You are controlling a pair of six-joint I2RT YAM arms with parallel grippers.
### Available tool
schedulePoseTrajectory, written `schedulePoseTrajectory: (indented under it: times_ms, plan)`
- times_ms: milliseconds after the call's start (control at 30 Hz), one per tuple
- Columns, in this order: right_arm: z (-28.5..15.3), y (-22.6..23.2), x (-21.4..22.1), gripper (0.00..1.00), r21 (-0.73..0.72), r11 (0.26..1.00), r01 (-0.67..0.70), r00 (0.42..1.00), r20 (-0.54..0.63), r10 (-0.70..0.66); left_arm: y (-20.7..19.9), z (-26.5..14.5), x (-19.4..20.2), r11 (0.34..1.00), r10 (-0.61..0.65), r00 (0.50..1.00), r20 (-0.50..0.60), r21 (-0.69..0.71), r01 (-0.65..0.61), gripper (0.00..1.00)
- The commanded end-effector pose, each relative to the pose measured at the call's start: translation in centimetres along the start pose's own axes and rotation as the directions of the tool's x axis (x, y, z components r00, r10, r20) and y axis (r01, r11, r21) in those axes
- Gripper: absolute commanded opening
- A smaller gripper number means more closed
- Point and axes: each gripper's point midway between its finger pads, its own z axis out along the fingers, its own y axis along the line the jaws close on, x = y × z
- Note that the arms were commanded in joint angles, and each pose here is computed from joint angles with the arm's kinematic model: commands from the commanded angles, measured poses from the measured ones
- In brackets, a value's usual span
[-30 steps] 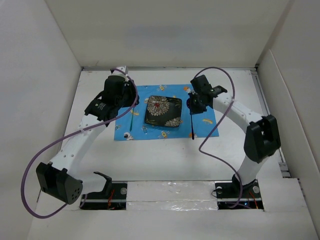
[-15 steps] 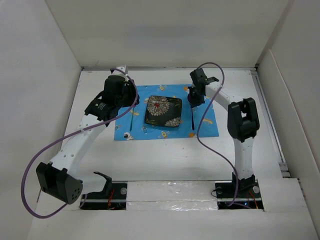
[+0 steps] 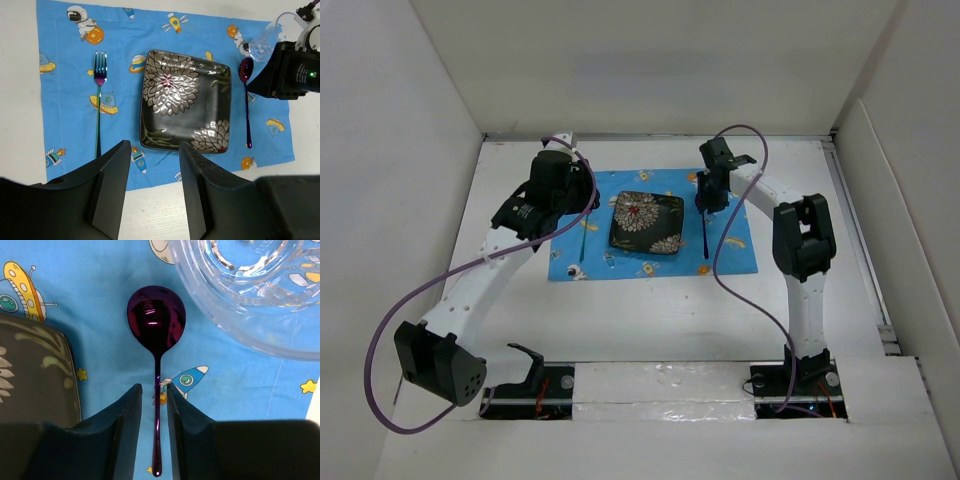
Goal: Set the dinner table for one person
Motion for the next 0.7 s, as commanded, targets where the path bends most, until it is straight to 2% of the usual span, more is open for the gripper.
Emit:
schedulePoseTrajectory:
  times_ms: [0,167,267,300,333,367,400,433,467,500,533,567,633,667]
  plan:
    - [-1.8,1.0,-2.1,0.34,-0.018,1.0,-0.007,0.996,0.09,0.009,-0.3,-0.2,-1.4,1.0,-0.016,0.999,0.044,0.007,0.015,0.41]
    - [-7.7,1.9,-3.6,0.39,-0.068,0.998,-0.01,0.984,0.177,0.022,-0.5,-0.9,-3.2,1.0,-0.018,0.996,0.089,0.001,0.018,0.41]
    - [-14.6,3.7,-4.5,0.43,-0.165,0.986,0.026,0.956,0.291,0.023,-1.5,-1.9,-5.7,0.999,-0.03,0.989,0.146,0.027,0.027,0.42]
    - [-16.8,4.5,-4.6,0.46,-0.197,0.979,0.046,0.944,0.33,0.022,-1.8,-2.1,-6.3,0.999,-0.034,0.987,0.156,0.036,0.029,0.42]
    - [-21.3,4.9,-5.2,0.49,-0.245,0.967,0.068,0.905,0.424,0.044,-2.5,-3.0,-7.9,0.998,-0.047,0.98,0.191,0.056,0.037,0.42]
    - [-24.0,5.6,-5.2,0.5,-0.28,0.956,0.09,0.879,0.474,0.056,-2.8,-3.6,-8.8,0.997,-0.053,0.976,0.212,0.066,0.04,0.42]
    - [-26.5,5.3,-5.5,0.57,-0.298,0.95,0.096,0.846,0.527,0.08,-3.2,-4.4,-9.9,0.996,-0.059,0.97,0.236,0.077,0.042,0.42]
    - [-34.7,4.3,-6.5,0.64,-0.342,0.933,0.11,0.69,0.702,0.176,-3.7,-7.5,-13.6,0.995,-0.075,0.937,0.341,0.092,0.046,0.43]
    - [-34.7,4.2,-6.5,0.64,-0.343,0.933,0.111,0.688,0.704,0.177,-3.7,-7.5,-13.6,0.995,-0.075,0.937,0.342,0.093,0.046,0.43]
    - [-38.2,3.7,-7.1,0.74,-0.375,0.921,0.109,0.602,0.762,0.239,-4.1,-10.1,-15.9,0.992,-0.094,0.904,0.417,0.115,0.05,0.44]
    - [-42.4,0.5,-6.8,0.78,-0.379,0.924,0.044,0.485,0.817,0.312,-4.0,-11.5,-17.1,0.992,-0.098,0.882,0.461,0.113,0.051,0.49]
    - [-44.5,-0.9,-6.7,0.82,-0.41,0.912,-0.003,0.415,0.829,0.374,-3.2,-13.0,-18.3,0.994,-0.106,0.85,0.515,0.082,0.075,0.51]
    - [-49.1,-5.0,-6.0,0.93,-0.447,0.89,-0.093,0.232,0.859,0.456,-2.2,-17.0,-20.4,0.992,-0.13,0.782,0.609,0.073,0.108,0.55]
    - [-50.1,-7.0,-5.9,0.96,-0.458,0.877,-0.146,0.172,0.861,0.479,-1.4,-18.0,-20.9,0.99,-0.131,0.757,0.64,0.047,0.131,0.55]
